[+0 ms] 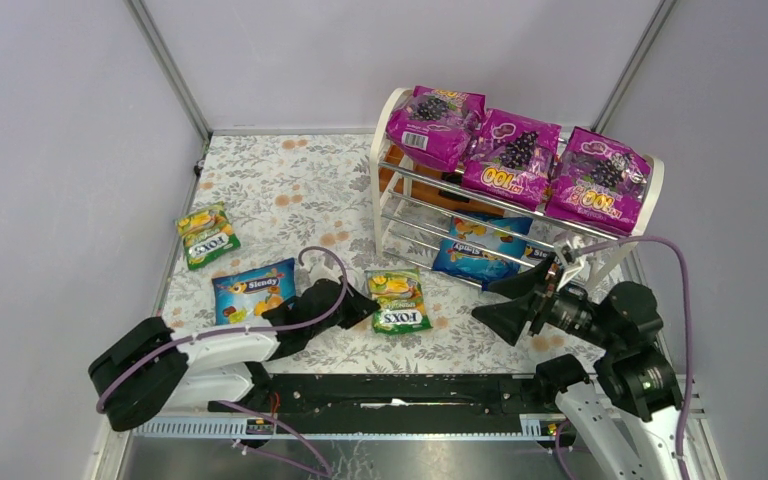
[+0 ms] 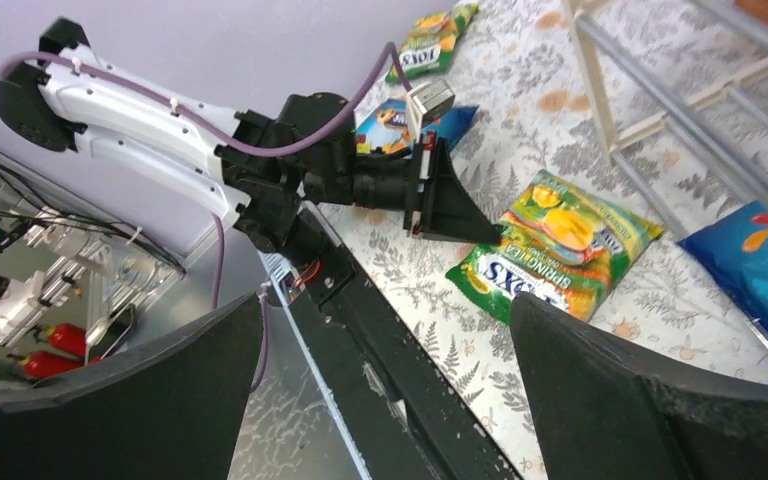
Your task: Place and organize the candy bags onto the shelf
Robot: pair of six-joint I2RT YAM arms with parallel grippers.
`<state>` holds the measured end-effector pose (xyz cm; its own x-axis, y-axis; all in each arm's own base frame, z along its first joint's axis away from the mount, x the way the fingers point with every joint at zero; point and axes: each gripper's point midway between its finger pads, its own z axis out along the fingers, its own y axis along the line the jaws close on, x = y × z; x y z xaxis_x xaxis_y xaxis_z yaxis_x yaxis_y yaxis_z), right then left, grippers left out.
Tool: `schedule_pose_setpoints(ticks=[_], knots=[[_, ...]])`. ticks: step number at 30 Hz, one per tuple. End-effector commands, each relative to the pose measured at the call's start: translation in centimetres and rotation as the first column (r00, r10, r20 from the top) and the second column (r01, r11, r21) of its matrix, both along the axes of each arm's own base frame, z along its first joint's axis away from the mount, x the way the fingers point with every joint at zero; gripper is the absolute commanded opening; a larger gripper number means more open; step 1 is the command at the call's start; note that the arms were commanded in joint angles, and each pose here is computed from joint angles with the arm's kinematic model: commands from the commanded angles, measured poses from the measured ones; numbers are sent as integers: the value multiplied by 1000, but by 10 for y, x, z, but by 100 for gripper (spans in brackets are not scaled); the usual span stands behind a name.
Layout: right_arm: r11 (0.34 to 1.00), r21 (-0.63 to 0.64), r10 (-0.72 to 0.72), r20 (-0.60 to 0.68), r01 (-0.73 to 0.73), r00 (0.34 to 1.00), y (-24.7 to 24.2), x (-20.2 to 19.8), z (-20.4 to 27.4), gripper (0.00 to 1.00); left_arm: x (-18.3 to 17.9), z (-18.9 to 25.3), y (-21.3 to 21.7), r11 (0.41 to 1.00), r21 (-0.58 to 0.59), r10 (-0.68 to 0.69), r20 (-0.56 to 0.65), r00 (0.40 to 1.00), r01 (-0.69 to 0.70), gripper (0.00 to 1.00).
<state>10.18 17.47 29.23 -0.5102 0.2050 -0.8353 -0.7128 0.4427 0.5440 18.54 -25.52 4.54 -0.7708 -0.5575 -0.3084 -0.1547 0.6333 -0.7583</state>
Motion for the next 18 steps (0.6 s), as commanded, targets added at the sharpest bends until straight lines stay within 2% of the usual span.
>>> schedule_pose_setpoints(ticks=[1,8,12,18], knots=[[996,10,-89,114,88,990,-13,-1,32,100,-8,54,-20,982,-67,-163,181,970,177,0],[962,64,-272,253,265,928,-41,-1,71,100,-36,162,-43,907,-103,-347,369,862,409,0],[954,78,-301,275,291,913,-47,-3,80,100,-41,226,-60,853,-178,-361,477,801,490,0],[942,98,-336,290,321,896,-54,-7,90,100,-44,290,-112,722,-280,-376,608,699,633,0]])
